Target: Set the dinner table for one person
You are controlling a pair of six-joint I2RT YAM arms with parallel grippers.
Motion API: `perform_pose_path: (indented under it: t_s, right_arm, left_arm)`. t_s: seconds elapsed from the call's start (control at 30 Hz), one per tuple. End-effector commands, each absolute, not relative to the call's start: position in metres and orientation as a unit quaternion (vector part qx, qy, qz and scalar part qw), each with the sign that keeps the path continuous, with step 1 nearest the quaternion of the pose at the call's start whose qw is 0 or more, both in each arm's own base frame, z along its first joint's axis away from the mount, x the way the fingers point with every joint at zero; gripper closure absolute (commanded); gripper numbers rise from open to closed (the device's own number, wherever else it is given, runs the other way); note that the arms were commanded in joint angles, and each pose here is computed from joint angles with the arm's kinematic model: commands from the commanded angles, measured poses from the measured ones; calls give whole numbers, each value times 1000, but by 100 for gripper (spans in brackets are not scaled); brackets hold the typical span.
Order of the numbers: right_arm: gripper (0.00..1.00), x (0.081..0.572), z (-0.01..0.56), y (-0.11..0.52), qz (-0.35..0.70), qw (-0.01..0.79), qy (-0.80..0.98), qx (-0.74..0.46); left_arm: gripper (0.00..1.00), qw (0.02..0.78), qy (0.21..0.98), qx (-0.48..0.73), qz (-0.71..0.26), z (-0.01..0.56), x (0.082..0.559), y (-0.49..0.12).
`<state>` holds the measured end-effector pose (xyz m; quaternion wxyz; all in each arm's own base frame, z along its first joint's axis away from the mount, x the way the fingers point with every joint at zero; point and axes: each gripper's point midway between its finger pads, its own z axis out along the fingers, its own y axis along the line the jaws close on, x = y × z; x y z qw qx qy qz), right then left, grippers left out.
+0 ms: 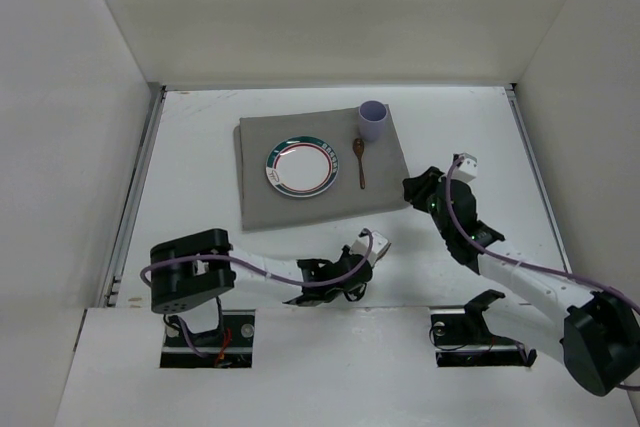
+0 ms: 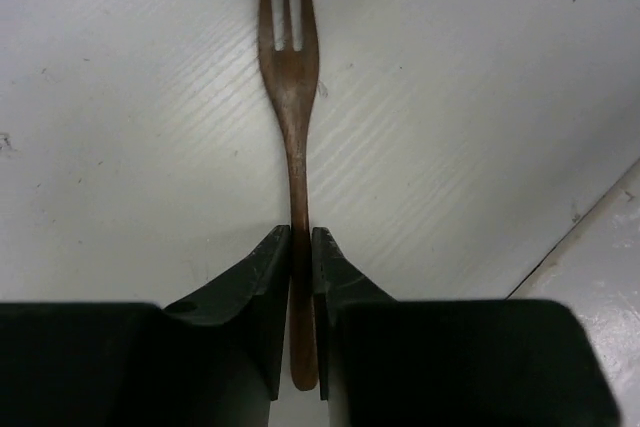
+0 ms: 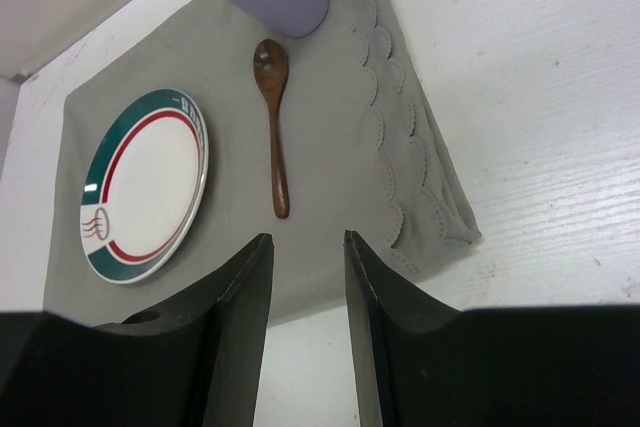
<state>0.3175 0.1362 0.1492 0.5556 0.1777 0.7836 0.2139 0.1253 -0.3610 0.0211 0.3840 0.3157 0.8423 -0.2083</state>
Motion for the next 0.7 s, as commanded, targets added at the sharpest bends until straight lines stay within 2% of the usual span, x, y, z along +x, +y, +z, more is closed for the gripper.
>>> perform_pose_path:
  t_s: [0.0, 0.1, 0.3, 0.5, 0.67]
  right_arm:
    - [60, 320, 172, 139, 238, 580, 759, 177]
    - [60, 320, 172, 136, 239, 582, 756, 184]
    - [60, 321, 172, 139, 242, 579, 757, 180]
    - [60, 323, 165, 150, 250, 568, 766, 170]
    - [60, 324, 158, 162, 256, 556, 776, 156]
  left_arm:
    - [92, 432, 832, 293, -188, 46, 139, -357]
    - [94, 482, 828, 236, -163, 81, 168, -330]
    - [94, 523, 843, 75, -104, 119, 239, -234]
    - [94, 527, 844, -85, -59, 125, 298, -140]
    - [93, 485, 867, -103, -54, 103, 325, -122]
